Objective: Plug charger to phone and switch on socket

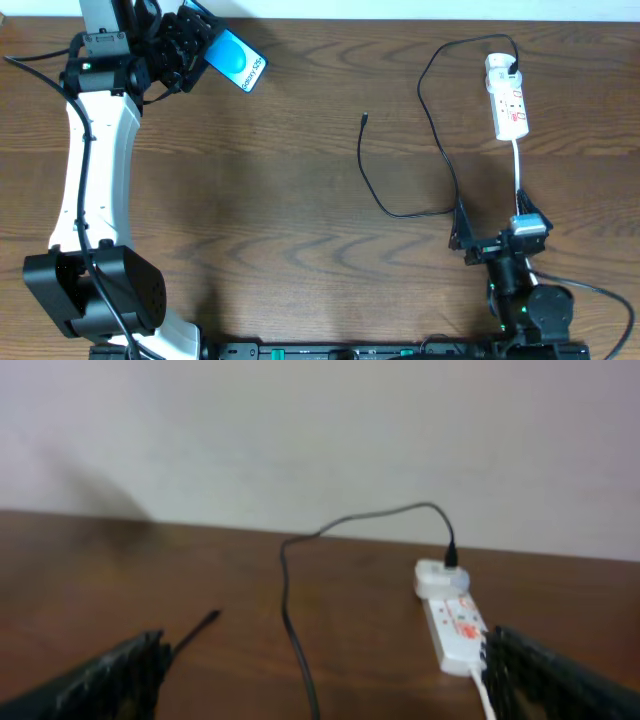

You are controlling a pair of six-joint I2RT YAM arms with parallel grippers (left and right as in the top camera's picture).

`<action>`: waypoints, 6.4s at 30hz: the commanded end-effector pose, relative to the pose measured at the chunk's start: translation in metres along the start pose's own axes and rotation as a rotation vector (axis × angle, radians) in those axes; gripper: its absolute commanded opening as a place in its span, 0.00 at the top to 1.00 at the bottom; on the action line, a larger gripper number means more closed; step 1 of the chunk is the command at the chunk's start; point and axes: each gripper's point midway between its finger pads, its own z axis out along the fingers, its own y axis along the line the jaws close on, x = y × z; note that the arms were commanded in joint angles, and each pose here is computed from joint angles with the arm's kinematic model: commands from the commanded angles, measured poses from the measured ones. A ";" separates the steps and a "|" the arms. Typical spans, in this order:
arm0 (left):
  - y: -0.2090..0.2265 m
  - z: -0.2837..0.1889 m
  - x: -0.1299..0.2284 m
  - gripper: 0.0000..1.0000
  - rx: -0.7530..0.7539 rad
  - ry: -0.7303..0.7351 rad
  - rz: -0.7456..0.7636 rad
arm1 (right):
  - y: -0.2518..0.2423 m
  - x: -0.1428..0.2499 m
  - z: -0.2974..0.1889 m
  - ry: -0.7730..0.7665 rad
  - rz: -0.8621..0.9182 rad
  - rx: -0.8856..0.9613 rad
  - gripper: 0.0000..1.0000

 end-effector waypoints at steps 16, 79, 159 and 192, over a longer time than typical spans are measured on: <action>-0.011 -0.010 0.002 0.93 0.011 -0.010 0.034 | 0.012 0.007 0.084 0.784 0.090 -0.117 0.01; 0.013 0.001 0.022 0.93 -0.145 -0.008 -0.138 | 0.173 0.021 0.240 0.797 0.266 -0.394 0.22; 0.041 0.070 0.040 0.93 0.023 0.426 -0.592 | 0.276 -0.049 0.226 0.644 0.324 -0.654 0.30; 0.015 0.071 0.065 0.93 0.094 0.542 -0.552 | 0.274 -0.044 0.226 0.649 0.299 -0.638 0.34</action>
